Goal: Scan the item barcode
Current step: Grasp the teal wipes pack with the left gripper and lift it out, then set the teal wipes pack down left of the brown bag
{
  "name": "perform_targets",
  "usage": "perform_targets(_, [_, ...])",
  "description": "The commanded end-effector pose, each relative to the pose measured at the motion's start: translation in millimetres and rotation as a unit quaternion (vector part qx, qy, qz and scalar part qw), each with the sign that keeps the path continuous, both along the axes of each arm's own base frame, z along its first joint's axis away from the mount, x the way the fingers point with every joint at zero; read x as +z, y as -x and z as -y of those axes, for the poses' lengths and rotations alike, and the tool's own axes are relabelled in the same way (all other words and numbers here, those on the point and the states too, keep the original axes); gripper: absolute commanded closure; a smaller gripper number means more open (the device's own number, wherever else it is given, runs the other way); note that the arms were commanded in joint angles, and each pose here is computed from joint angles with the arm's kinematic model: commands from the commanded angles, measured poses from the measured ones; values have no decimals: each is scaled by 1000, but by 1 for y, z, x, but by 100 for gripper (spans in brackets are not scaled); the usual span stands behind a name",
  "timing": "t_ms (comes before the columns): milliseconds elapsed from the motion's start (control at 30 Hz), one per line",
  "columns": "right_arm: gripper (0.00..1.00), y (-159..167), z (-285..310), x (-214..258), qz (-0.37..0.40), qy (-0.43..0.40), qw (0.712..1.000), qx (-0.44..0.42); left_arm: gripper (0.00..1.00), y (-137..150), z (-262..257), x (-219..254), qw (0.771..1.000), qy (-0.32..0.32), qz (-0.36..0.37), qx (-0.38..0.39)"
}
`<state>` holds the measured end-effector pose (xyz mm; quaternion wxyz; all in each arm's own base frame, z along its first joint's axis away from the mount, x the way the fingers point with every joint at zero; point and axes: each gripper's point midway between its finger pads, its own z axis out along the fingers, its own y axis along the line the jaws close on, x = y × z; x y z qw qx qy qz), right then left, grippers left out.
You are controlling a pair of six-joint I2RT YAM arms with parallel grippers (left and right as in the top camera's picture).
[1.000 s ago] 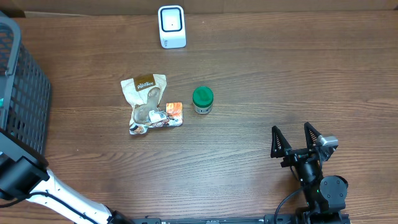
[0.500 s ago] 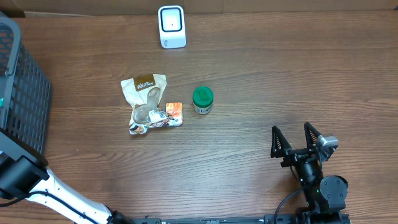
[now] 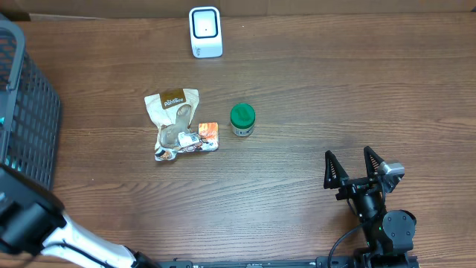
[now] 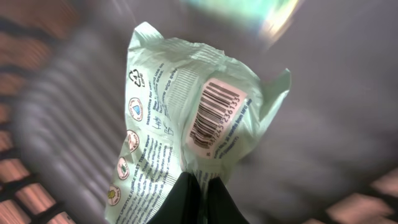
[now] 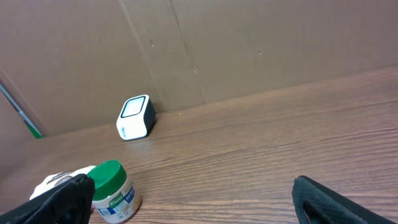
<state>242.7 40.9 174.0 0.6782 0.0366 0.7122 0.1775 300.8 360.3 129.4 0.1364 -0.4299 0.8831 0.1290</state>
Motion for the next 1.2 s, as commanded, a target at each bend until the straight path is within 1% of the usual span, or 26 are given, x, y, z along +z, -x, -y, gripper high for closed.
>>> perform_targets(0, [0, 0, -2, -2, 2, -1, 1000, 3, 96, -23, 24, 112, 986, -53, 161, -7])
perform_targets(100, [0, 0, -2, -2, 2, -1, 1000, 3, 96, -40, 51, 179, 960, -75, 265, -44])
perform_targets(167, [0, 0, -2, -2, 2, -1, 1000, 3, 95, -43, 73, 221, 942, -106, 309, -71])
perform_targets(300, [0, 0, -2, -2, 2, -1, 1000, 3, 96, -41, 128, 276, 915, -136, 359, -123])
perform_targets(400, [0, 0, -2, -2, 2, -1, 1000, 3, 96, -40, 174, 286, 908, -119, 365, -166])
perform_targets(500, [0, 0, -2, -2, 2, -1, 1000, 3, 96, -43, 220, 266, 916, -69, 334, -212])
perform_targets(533, [0, 0, -2, -2, 2, -1, 1000, 3, 96, -44, 250, 241, 924, -26, 296, -240])
perform_targets(633, [0, 0, -2, -2, 2, -1, 1000, 3, 96, -44, 288, 193, 936, 20, 212, -280])
perform_targets(767, [0, 0, -2, -2, 2, -1, 1000, 3, 96, -44, 313, 123, 945, 32, 106, -308])
perform_targets(867, [0, 0, -2, -2, 2, -1, 1000, 3, 96, -40, 319, 68, 950, 45, 48, -307])
perform_targets(1000, [0, 0, -2, -2, 2, -1, 1000, 3, 96, -40, 318, 9, 950, 55, 22, -306])
perform_targets(1100, [0, 0, -2, -2, 2, -1, 1000, 3, 96, -41, 307, -19, 954, 26, 14, -300])
perform_targets(1167, [0, 0, -2, -2, 2, -1, 1000, 3, 96, -41, 304, -29, 955, 14, 15, -297])
